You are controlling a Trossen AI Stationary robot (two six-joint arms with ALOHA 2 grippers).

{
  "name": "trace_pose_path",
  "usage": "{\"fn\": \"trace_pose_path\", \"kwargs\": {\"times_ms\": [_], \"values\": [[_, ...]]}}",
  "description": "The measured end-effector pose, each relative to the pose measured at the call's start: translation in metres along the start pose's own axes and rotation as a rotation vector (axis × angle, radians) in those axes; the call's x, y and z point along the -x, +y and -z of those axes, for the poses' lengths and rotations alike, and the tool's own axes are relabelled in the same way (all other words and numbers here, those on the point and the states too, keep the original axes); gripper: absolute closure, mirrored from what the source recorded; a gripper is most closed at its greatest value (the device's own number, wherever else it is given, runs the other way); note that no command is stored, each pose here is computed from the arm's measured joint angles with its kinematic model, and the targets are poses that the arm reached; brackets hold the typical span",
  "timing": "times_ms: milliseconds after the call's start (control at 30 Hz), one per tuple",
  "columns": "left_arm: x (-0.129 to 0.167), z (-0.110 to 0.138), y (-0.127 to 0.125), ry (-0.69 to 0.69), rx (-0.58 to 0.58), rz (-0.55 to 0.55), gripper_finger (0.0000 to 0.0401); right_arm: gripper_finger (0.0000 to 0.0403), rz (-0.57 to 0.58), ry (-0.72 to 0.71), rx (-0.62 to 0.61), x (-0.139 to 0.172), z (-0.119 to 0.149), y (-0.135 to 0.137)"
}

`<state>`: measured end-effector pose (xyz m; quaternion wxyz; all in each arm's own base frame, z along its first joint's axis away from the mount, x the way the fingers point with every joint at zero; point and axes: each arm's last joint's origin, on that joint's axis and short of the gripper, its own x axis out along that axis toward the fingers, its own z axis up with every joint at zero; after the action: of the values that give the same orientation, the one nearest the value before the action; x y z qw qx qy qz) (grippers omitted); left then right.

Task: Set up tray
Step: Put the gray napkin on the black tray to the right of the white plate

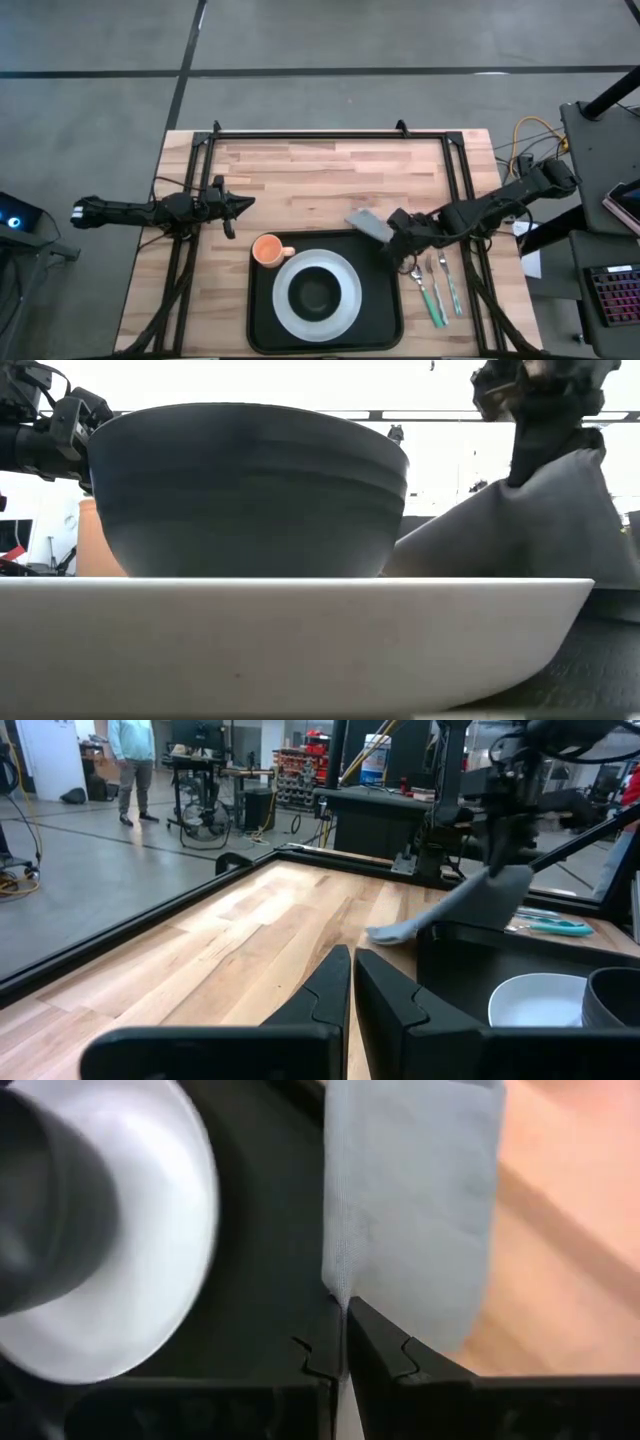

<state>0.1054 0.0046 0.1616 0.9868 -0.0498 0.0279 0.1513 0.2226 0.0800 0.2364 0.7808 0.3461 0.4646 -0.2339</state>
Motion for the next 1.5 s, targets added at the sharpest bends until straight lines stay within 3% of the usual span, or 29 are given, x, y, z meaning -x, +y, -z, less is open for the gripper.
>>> {"fn": "trace_pose_path", "kwargs": {"times_ms": [367,833,1167,1367,1500], "values": [[0.000,0.000,0.000,0.000,-0.002,0.000,0.0401,0.0395,-0.095,0.054,-0.069,0.014,0.032,0.036],[0.000,0.000,0.000,0.000,-0.002,0.000,0.0401,0.0395,0.061,0.156,-0.141,-0.048,0.062,0.093],[0.000,0.000,0.000,0.000,-0.002,0.001,0.0401,0.0395,0.141,0.334,-0.152,-0.094,0.076,0.128],[0.000,0.000,0.000,0.000,-0.002,0.000,0.0401,0.0395,0.133,0.361,-0.155,-0.101,0.079,0.140],[0.000,0.000,0.000,0.000,-0.002,0.000,0.0401,0.0395,0.134,0.300,-0.182,-0.099,0.076,0.140]]}}
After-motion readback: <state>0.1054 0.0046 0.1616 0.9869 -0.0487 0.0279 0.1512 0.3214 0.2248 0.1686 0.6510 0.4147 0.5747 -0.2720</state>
